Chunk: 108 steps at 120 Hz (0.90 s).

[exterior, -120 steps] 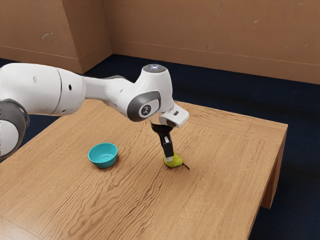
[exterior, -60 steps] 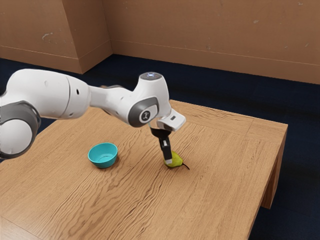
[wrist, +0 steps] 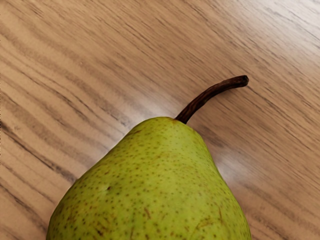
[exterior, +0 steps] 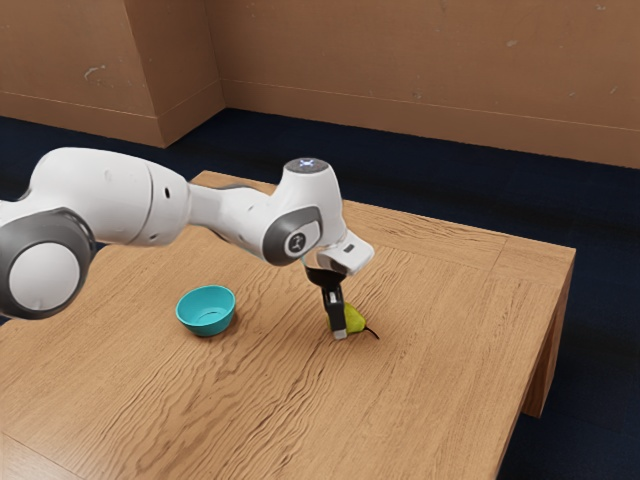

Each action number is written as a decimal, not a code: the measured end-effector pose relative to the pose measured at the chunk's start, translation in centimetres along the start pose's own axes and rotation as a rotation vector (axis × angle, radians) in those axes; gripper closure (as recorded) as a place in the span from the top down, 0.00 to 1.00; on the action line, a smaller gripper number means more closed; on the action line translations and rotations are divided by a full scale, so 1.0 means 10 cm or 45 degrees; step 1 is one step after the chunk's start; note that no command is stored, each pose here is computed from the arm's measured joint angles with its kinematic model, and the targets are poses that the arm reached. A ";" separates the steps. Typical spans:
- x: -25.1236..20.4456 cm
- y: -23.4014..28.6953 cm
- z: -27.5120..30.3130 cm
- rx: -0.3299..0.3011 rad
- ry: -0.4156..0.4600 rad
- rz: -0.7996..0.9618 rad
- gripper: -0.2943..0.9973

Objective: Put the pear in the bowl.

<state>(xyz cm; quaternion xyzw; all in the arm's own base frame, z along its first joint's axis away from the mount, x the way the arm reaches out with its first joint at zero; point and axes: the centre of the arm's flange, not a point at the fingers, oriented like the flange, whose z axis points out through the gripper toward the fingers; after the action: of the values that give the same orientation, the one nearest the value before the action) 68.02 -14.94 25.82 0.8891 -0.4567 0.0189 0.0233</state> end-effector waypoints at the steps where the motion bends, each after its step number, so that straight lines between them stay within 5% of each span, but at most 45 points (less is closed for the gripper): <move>1: 0.00 0.00 0.00 0.000 0.001 0.001 0.77; 28: 0.03 -0.03 0.05 -0.005 0.007 0.012 0.76; 108: 0.06 -0.04 -0.19 0.016 0.050 -0.007 0.45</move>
<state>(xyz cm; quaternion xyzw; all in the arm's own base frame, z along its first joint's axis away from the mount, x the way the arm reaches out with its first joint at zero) 68.72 -15.09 27.74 0.8899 -0.4537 0.0392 0.0268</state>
